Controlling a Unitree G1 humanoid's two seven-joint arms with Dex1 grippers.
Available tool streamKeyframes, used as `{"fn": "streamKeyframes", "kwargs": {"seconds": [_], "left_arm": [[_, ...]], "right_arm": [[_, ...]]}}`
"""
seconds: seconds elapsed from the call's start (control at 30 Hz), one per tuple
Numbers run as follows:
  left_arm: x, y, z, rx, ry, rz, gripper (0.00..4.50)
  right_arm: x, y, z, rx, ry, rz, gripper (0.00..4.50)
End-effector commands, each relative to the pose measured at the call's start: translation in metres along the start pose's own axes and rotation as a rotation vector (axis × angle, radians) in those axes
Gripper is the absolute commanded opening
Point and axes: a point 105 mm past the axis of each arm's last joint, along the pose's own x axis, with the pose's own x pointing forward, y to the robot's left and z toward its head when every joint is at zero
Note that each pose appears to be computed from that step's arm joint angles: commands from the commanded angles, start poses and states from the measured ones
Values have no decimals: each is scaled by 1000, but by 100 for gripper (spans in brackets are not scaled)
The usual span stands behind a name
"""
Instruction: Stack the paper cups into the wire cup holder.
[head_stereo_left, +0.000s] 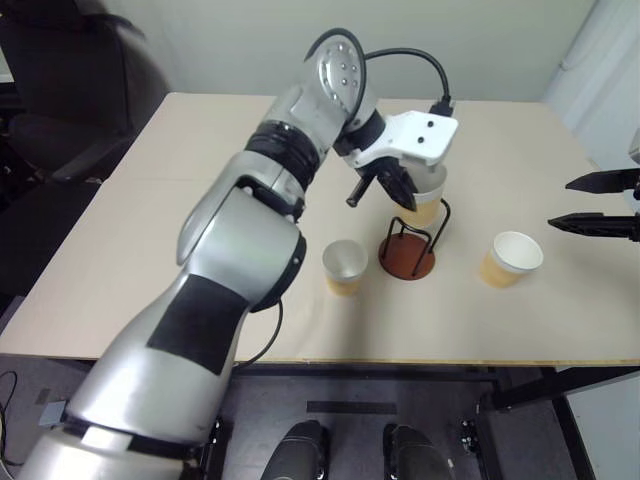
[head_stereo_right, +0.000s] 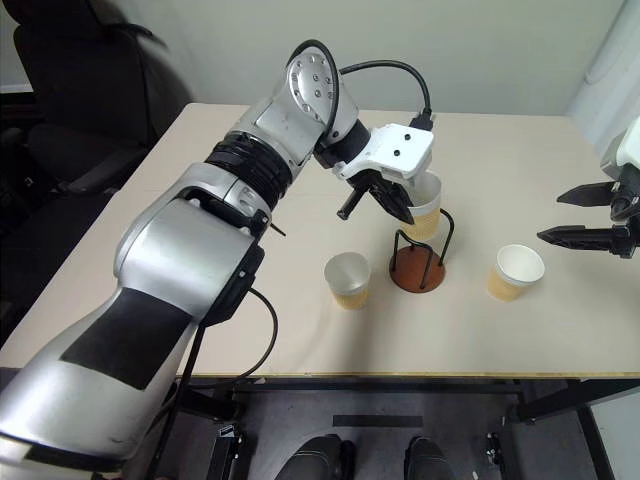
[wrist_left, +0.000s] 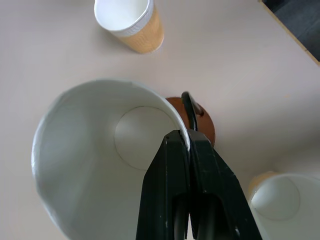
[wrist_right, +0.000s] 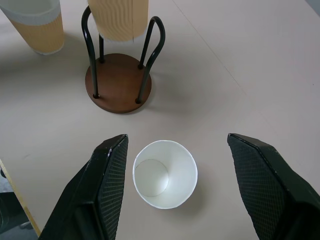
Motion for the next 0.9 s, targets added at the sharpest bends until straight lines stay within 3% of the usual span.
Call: {"fn": "streamKeyframes", "kwargs": {"seconds": [0.03,0.07,0.17,0.37,0.5,0.53,0.63,0.7,0.9], "left_arm": [[-2,0,12,52,-16,-26,4],[-1,0,11,55,-8,-30,4],[0,-2,9,60,4,-38,64],[-1,-2,8,53,-12,-32,285],[-7,5,21,9,-167,42,429],[-10,9,25,-8,-217,82,447],[-35,26,33,-139,-434,247,447],[-56,30,26,-244,-548,327,447],[-82,12,-14,-444,-665,349,447]], "right_arm": [[-13,-4,13,-57,-17,-52,321],[-13,-4,12,-57,-17,-51,321],[-12,-3,12,-57,-15,-50,321],[-11,-3,11,-61,-11,-49,321],[-7,-2,10,-62,-14,-47,321],[-5,-1,9,-62,-14,-47,321],[0,2,7,-60,-18,-43,321],[5,5,5,-54,-24,-37,321],[20,10,0,-56,-38,-18,321]]}}
